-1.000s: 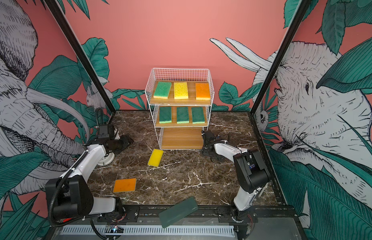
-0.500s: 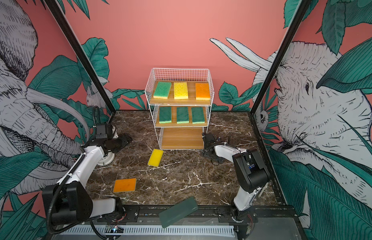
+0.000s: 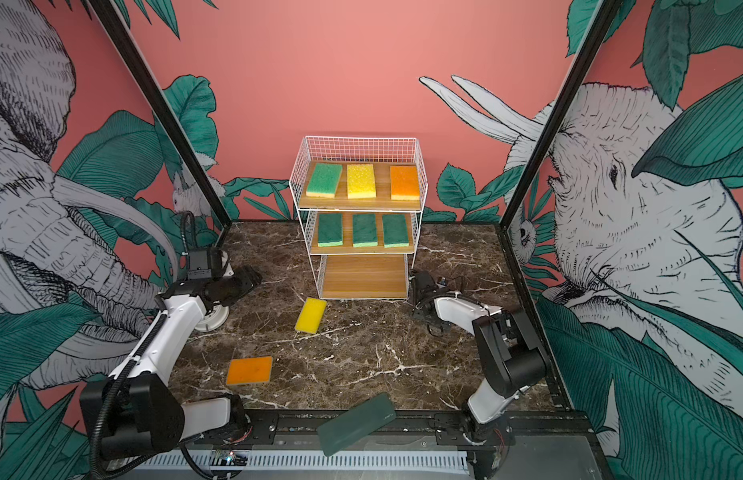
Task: Place and organize the cleaning sponges onto the shelf
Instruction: 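Lower the right gripper and grasp the orange sponge on the table, then carry the orange sponge with the right gripper onto the bottom tier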
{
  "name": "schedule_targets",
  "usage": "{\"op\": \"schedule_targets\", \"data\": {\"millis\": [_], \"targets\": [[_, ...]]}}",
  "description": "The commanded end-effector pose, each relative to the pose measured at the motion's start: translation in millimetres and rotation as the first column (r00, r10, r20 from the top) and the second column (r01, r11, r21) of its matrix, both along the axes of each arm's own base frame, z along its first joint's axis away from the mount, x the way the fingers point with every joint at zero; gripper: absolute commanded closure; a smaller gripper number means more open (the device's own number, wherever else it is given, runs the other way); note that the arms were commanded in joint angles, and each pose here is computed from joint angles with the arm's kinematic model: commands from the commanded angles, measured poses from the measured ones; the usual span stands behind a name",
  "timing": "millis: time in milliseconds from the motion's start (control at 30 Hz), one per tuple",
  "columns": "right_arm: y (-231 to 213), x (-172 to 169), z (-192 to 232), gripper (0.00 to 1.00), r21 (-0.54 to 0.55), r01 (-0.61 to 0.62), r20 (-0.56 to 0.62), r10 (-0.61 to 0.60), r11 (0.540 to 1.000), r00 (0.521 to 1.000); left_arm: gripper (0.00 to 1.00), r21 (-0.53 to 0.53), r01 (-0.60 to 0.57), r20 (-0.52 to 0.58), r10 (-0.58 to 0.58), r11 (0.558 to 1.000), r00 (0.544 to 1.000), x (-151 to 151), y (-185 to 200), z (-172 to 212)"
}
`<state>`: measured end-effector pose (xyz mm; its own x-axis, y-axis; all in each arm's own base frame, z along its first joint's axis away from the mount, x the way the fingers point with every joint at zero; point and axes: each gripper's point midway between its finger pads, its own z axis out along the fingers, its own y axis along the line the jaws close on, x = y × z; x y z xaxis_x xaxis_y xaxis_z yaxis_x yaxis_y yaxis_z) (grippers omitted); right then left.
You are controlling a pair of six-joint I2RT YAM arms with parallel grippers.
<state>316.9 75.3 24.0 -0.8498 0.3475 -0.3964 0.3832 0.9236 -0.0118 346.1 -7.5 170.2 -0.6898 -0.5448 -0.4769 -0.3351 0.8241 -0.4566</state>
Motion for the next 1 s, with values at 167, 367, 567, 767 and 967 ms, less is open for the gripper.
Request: {"op": "schedule_targets", "data": {"millis": [167,367,567,767,967], "targets": [[-4.8,15.6,13.4,0.1,-0.006,-0.082,0.052,0.083,0.997,0.995,0.3,0.008,-0.014,0.009,0.014,1.0,1.0,-7.9,2.6,7.0],[-2.3,9.4,-4.8,0.16,0.003,-0.104,-0.003,0.104,0.995,0.995,0.3,0.005,-0.022,0.018,0.022,1.0,1.0,-9.3,2.8,10.1],[-6.6,-1.0,-6.3,0.16,0.012,-0.102,0.052,0.101,0.995,0.993,0.3,0.004,-0.025,0.027,0.025,1.0,0.999,-10.3,3.0,12.9],[-9.2,-1.4,-4.1,0.19,0.012,-0.103,0.129,0.101,0.995,0.986,0.3,0.001,-0.027,0.028,0.027,1.0,0.999,-11.9,2.6,13.9],[-13.2,1.2,-2.5,0.27,-0.023,-0.114,0.141,0.116,0.993,0.983,0.3,0.007,-0.023,0.026,0.023,1.0,0.999,-17.6,2.3,15.9]]}}
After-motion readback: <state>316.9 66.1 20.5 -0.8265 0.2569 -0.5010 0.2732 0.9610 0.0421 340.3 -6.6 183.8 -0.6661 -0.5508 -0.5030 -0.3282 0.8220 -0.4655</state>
